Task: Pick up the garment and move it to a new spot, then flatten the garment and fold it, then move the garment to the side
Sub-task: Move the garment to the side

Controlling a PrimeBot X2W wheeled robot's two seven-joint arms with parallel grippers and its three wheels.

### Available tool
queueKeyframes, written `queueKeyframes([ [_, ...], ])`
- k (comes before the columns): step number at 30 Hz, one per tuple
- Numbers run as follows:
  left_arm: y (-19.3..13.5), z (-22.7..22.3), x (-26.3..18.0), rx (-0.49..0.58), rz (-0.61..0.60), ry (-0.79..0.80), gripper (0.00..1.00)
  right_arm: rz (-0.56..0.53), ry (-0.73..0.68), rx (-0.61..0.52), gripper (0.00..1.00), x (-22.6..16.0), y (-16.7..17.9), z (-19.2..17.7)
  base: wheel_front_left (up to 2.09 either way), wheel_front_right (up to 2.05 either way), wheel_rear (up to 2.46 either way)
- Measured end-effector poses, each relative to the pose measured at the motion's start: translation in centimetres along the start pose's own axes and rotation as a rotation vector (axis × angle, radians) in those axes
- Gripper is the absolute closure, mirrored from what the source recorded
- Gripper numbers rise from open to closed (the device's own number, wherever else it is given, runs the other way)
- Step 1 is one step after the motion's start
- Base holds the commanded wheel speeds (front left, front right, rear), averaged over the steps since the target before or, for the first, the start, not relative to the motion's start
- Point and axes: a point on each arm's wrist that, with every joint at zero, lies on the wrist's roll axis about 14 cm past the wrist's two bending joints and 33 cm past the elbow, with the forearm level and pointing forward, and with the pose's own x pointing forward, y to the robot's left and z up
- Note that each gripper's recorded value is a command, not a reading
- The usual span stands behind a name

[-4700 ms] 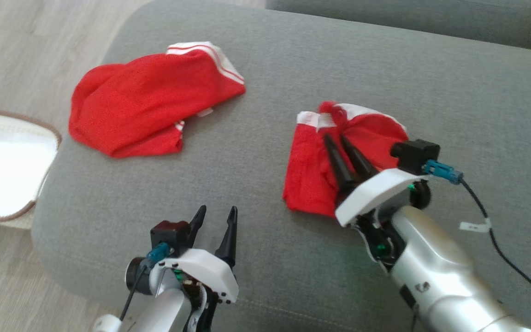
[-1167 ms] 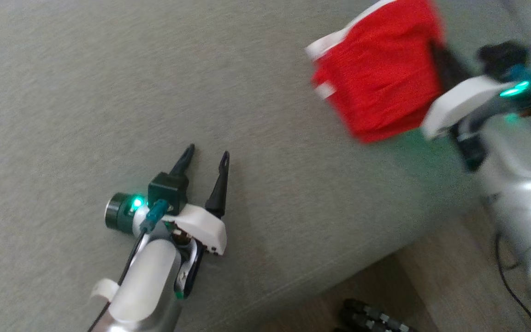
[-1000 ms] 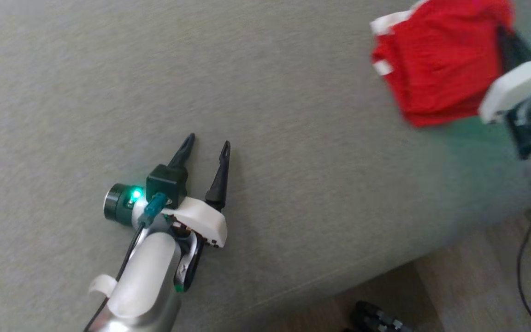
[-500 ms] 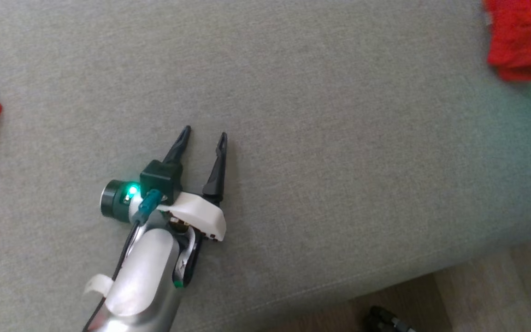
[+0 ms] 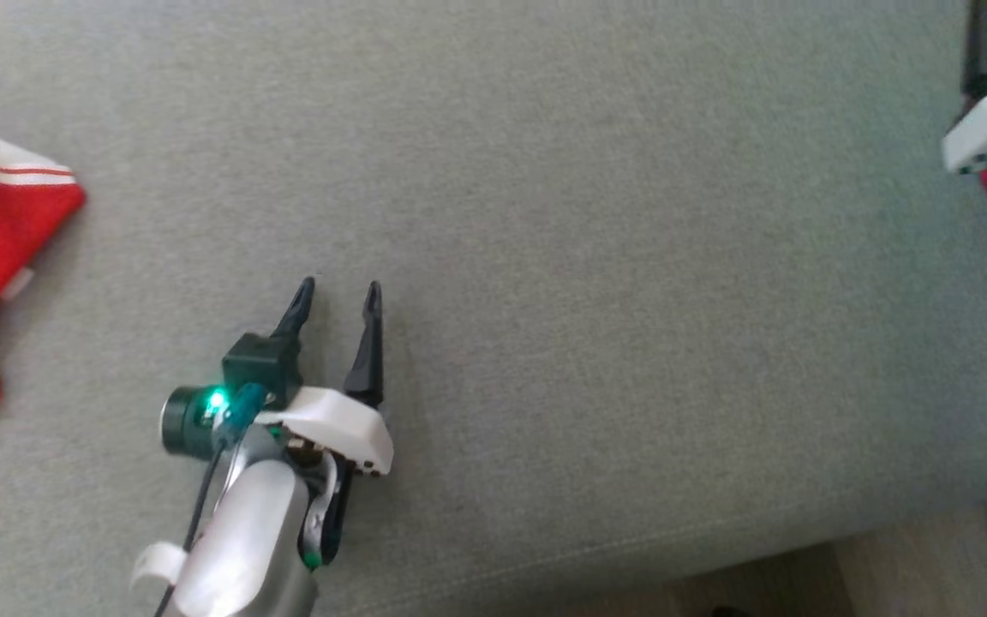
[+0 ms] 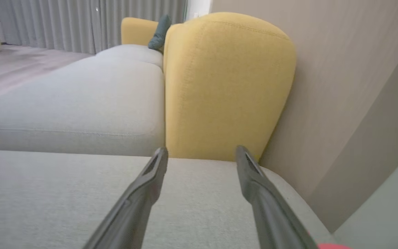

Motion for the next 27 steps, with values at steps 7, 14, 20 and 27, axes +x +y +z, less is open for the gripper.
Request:
queueKeyframes([
  [7, 2.0, 1.6, -2.0, 0.002, 0.086, -0.037, 0.0, 0.105, -0.08, 0.092, 0.0, -1.5, 5.8, 1.3, 0.0, 0.0, 0.0],
  [14, 5.6, 3.0, -5.0, -0.003, 0.234, -0.078, 0.0, 0.247, -0.097, 0.204, 0.0, -5.1, 13.3, 1.1, 0.0, 0.0, 0.0],
  [20, 8.5, 4.3, -7.9, 0.006, 0.351, -0.12, 0.0, 0.327, -0.028, 0.276, 0.0, -8.9, 18.0, -1.7, 0.0, 0.0, 0.0],
  [27, 10.4, 4.9, -11.2, 0.02, 0.436, -0.146, 0.0, 0.37, -0.024, 0.304, 0.0, -11.5, 20.0, -1.9, 0.0, 0.0, 0.0],
])
